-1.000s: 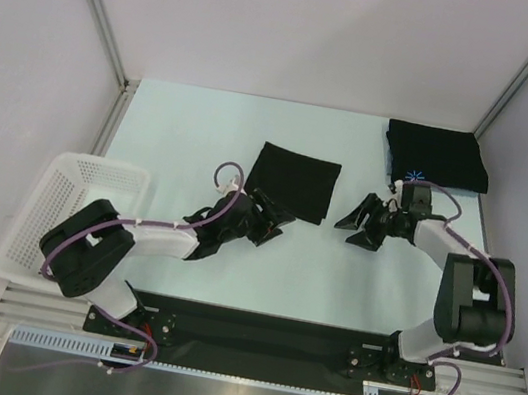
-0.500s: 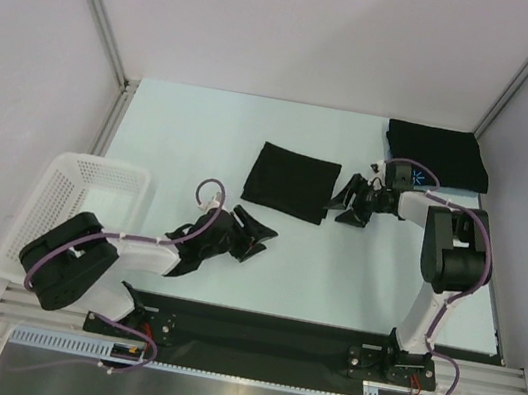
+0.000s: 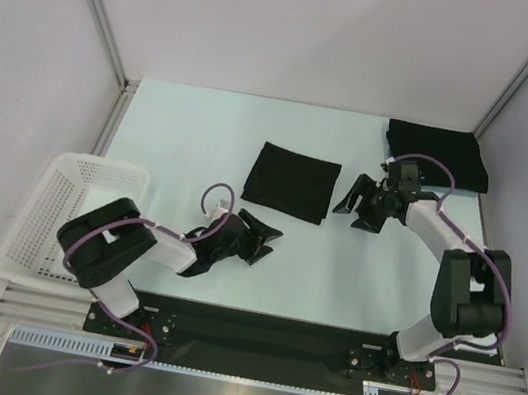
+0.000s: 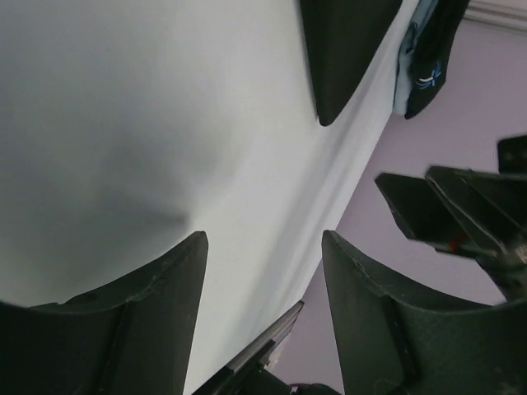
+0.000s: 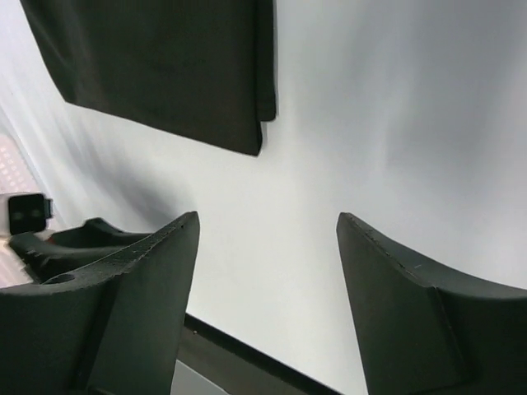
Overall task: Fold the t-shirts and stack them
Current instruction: Neatly place the folded tshirt to the corner
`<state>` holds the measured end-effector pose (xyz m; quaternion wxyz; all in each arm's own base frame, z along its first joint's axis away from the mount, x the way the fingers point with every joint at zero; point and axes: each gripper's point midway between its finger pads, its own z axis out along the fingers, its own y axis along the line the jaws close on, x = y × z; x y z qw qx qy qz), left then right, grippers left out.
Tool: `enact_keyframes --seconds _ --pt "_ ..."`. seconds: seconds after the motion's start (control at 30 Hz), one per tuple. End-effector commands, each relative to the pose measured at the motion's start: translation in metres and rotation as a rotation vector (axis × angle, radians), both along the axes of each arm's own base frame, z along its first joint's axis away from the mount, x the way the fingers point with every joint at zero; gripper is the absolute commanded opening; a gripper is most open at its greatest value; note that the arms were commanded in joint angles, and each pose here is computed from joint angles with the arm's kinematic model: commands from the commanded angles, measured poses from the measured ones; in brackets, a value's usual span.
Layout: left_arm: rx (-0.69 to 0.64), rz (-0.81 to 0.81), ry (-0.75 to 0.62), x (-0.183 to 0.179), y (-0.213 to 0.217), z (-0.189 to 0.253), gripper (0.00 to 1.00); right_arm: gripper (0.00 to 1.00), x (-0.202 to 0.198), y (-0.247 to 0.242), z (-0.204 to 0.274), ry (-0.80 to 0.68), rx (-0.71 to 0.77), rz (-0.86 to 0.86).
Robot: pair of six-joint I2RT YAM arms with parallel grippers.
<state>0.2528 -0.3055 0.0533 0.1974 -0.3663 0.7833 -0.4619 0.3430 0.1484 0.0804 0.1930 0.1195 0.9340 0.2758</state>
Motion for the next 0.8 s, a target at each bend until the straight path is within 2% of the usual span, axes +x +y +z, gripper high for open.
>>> enact_keyframes --seconds 0.0,0.17,0.3,0.4,0.77 --pt "-0.083 0.152 -0.053 0.033 -0.022 0.03 0.64 0.73 -0.004 -0.025 0.03 -0.049 -0.108 -0.063" --pt "-0.073 0.208 -0.015 0.053 -0.048 0.014 0.61 0.74 -0.016 -0.042 0.044 -0.066 -0.12 -0.092" --pt "-0.044 0.253 0.062 0.054 -0.057 -0.002 0.57 0.73 -0.022 -0.06 0.05 -0.075 -0.118 -0.138" --pt "0.045 0.277 0.115 0.056 -0.055 -0.017 0.54 0.74 -0.025 -0.065 0.053 -0.082 -0.12 -0.142" --pt "0.06 0.313 0.16 0.072 -0.066 -0.041 0.49 0.73 -0.026 -0.07 0.042 -0.056 -0.095 -0.131"
